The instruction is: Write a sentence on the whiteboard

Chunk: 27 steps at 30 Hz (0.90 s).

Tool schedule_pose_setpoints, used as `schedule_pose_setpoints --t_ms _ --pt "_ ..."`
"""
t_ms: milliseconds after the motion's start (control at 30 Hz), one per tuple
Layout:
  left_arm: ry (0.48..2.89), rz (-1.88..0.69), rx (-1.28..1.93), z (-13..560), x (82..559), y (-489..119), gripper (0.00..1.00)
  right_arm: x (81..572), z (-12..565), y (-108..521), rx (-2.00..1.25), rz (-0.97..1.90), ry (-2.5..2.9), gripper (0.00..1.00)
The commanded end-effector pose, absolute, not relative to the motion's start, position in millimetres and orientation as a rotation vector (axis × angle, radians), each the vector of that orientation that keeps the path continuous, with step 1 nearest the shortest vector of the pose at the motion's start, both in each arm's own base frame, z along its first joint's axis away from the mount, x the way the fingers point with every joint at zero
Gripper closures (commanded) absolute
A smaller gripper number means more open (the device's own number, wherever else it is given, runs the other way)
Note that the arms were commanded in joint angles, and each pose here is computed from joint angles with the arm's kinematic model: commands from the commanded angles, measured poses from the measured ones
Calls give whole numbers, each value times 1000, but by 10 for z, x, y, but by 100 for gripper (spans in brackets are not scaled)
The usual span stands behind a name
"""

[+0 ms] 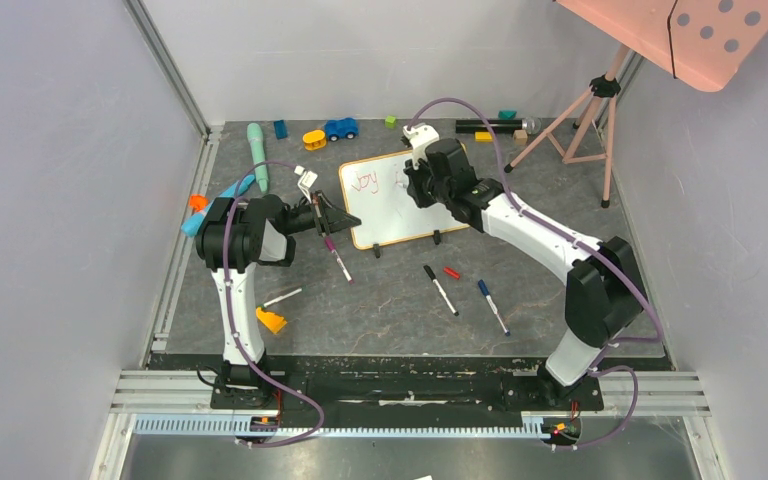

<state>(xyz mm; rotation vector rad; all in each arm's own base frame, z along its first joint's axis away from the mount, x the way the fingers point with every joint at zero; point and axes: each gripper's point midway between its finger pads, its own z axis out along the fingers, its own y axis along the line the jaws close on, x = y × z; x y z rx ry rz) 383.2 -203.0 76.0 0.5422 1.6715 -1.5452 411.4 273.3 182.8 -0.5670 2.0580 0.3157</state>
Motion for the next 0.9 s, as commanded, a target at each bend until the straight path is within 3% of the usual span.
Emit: schedule_pose_setpoints --t_ms 0,300,867 --pt "1656 -1609 717 592 3526 -2116 98 4106 2297 2745 -566 364 1949 100" --pt "1656 -1609 718 593 3523 -2119 98 4230 2489 2690 -532 347 1915 100" --pt "1656 -1610 719 593 3523 -2119 98 4410 2342 2653 -493 281 1967 100"
